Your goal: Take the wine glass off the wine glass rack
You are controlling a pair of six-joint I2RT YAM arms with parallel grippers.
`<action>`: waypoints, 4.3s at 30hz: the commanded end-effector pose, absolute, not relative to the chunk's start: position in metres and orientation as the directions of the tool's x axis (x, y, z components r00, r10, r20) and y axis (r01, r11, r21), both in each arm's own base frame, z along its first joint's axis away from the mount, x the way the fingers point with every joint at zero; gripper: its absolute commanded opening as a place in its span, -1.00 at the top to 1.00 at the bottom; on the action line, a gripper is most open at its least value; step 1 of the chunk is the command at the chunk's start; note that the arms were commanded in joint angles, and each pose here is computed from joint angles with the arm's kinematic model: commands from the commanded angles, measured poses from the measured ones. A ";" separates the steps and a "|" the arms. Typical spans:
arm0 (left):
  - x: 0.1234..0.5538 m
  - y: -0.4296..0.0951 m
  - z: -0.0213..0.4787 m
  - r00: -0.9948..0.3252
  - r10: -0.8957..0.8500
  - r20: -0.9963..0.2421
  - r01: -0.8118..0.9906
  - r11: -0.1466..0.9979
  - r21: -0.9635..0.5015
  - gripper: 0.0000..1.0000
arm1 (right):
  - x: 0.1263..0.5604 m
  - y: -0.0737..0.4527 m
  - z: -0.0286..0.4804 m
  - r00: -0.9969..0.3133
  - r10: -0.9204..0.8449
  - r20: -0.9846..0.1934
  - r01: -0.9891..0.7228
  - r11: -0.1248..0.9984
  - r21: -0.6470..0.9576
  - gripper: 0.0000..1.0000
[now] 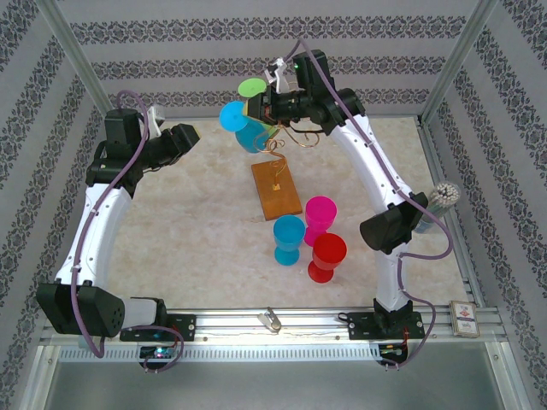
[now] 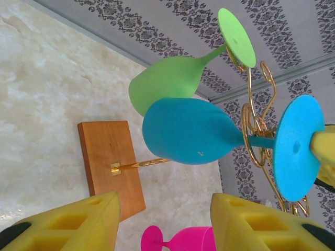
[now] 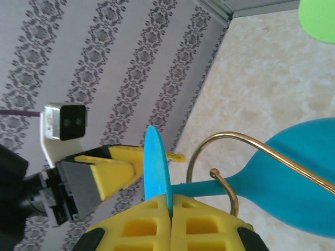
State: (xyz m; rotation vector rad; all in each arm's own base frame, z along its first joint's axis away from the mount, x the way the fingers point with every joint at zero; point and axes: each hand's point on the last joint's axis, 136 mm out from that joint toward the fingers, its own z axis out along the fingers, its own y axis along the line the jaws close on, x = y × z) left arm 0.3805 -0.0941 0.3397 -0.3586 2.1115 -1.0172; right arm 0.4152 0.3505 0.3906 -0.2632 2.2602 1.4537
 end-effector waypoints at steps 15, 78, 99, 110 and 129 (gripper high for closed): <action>0.388 -0.093 0.353 -0.656 -0.553 -0.513 0.105 0.606 -0.788 0.01 | 0.427 0.348 0.399 -0.910 0.110 -0.400 -0.341 0.350 0.872 1.00; 0.388 -0.083 0.348 -0.645 -0.566 -0.513 0.096 0.606 -0.790 0.01 | 0.454 0.341 0.387 -0.918 0.222 -0.329 -0.246 0.332 0.910 1.00; 0.383 -0.082 0.352 -0.638 -0.576 -0.511 0.097 0.598 -0.795 0.01 | 0.438 0.323 0.401 -0.901 0.249 -0.354 -0.260 0.341 0.903 1.00; 0.381 -0.082 0.355 -0.635 -0.580 -0.510 0.100 0.593 -0.799 0.01 | 0.423 0.315 0.408 -0.900 0.249 -0.357 -0.265 0.335 0.904 1.00; 0.369 -0.081 0.353 -0.629 -0.595 -0.501 0.080 0.592 -0.802 0.02 | 0.390 0.310 0.409 -0.907 0.222 -0.357 -0.278 0.320 0.906 1.00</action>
